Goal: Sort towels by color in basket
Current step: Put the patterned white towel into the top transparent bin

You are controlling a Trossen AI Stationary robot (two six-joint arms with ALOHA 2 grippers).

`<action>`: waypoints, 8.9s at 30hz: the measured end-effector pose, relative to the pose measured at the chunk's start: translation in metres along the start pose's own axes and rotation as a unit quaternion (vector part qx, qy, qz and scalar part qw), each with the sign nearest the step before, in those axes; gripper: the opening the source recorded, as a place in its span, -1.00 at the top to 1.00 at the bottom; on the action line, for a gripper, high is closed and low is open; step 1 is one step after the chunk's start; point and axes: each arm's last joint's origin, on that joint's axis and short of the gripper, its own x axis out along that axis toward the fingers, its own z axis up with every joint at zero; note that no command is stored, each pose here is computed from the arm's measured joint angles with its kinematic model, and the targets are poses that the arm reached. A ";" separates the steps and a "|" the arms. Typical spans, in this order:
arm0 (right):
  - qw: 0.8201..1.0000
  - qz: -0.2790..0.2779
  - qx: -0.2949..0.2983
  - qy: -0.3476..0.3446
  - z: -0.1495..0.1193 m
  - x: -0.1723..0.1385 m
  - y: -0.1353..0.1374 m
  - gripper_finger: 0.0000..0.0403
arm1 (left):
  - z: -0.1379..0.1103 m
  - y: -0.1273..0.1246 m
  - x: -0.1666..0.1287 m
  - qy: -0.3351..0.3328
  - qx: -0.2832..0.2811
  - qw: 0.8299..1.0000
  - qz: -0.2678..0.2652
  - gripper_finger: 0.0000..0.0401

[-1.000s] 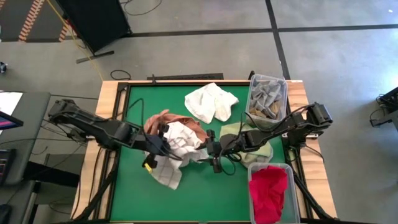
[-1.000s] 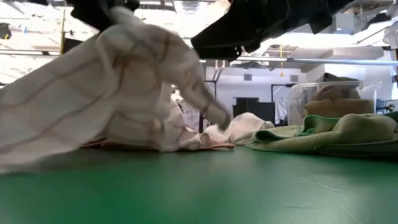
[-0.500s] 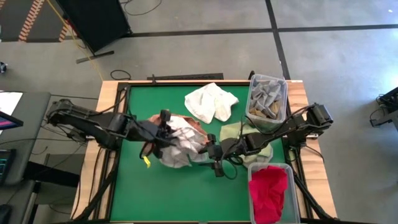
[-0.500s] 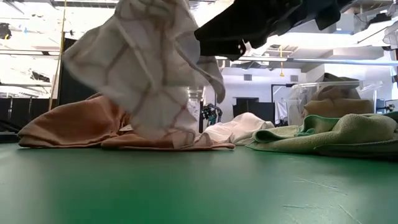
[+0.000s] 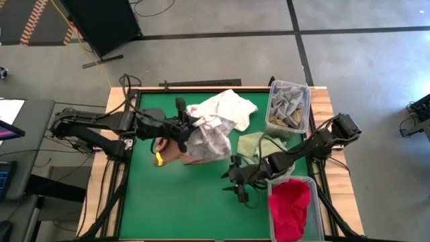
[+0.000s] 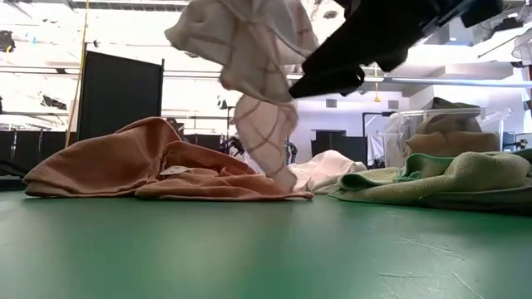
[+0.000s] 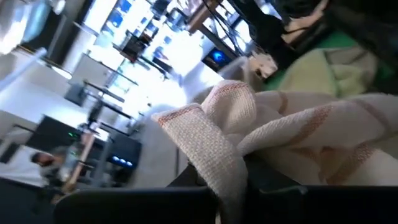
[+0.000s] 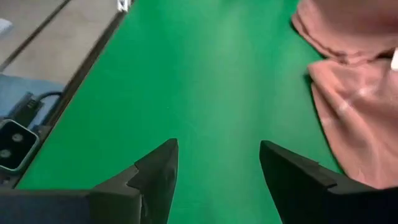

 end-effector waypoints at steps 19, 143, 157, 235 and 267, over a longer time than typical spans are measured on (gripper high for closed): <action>0.999 -0.032 0.026 0.006 -0.015 -0.011 0.044 -0.27 | 0.026 0.050 0.105 -0.003 0.071 0.997 0.037 0.93; 0.903 -0.417 0.075 0.071 0.017 -0.221 -0.164 -0.27 | -0.107 0.051 0.298 -0.188 -0.054 0.972 -0.133 0.92; 0.903 -0.419 0.050 0.077 0.020 -0.210 -0.171 0.81 | -0.108 0.048 0.298 -0.181 -0.055 0.971 -0.144 0.92; 0.799 -0.333 0.367 0.339 -0.059 -0.243 -0.214 0.24 | -0.080 0.039 0.166 0.247 -0.181 0.874 -0.377 -0.20; 0.951 -0.294 0.078 0.058 0.013 -0.236 -0.158 -0.11 | -0.122 -0.045 0.196 0.226 -0.181 0.861 -0.418 -0.20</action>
